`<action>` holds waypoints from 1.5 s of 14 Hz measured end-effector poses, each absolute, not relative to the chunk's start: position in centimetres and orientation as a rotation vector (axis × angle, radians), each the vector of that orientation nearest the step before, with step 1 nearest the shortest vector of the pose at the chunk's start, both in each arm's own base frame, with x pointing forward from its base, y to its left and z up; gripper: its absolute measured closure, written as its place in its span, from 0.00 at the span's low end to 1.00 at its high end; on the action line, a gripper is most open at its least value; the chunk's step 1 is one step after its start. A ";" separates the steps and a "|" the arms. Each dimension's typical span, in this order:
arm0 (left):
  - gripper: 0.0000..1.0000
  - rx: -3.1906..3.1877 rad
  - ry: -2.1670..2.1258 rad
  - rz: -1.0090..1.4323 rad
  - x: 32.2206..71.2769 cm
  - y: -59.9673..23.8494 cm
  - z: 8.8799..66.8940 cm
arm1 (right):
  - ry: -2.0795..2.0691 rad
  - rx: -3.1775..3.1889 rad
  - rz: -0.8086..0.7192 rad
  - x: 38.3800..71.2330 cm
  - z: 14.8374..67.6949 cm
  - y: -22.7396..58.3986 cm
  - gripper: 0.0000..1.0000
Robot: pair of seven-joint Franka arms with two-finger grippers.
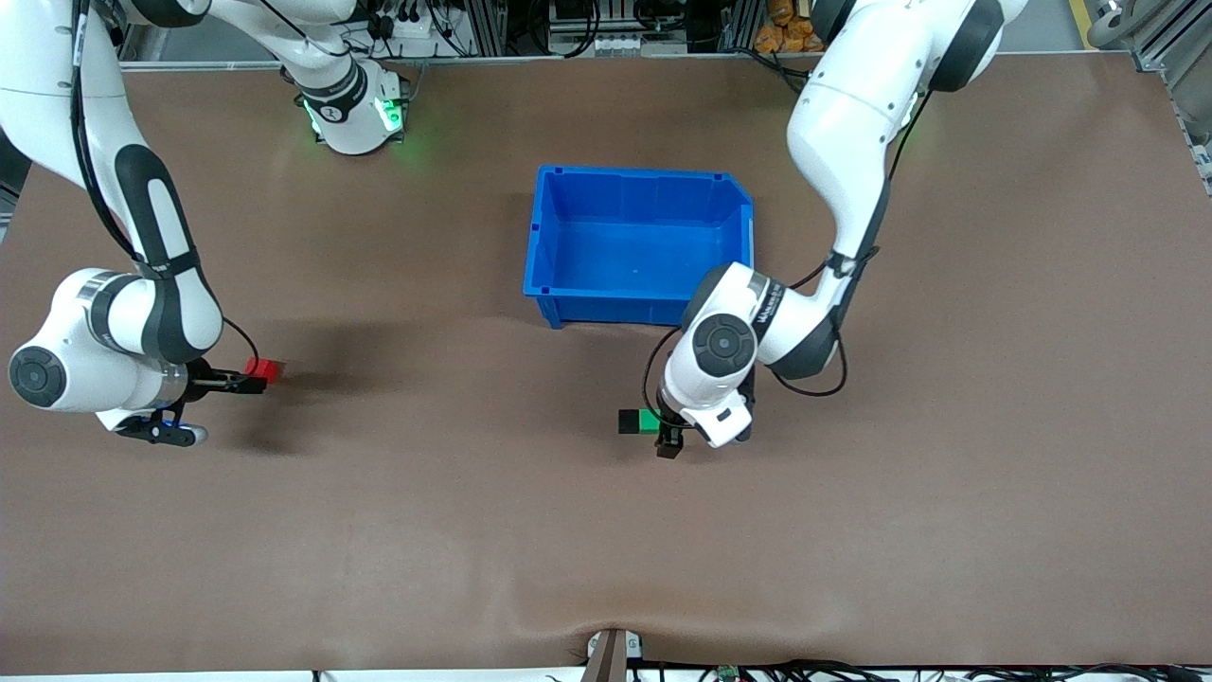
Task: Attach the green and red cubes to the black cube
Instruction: 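Set the green cube beside the black cube while the right gripper grasps the red cube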
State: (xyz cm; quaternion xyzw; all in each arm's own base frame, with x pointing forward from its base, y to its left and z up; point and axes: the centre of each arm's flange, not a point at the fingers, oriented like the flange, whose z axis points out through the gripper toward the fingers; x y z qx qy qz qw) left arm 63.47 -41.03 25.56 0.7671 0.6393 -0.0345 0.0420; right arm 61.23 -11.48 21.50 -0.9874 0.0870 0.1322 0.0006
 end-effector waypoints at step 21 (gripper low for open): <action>0.00 3.036 0.903 -0.097 64.4 -13.3 53.1 | 0.333 -3.073 0.392 60.0 17.3 -11.7 0.27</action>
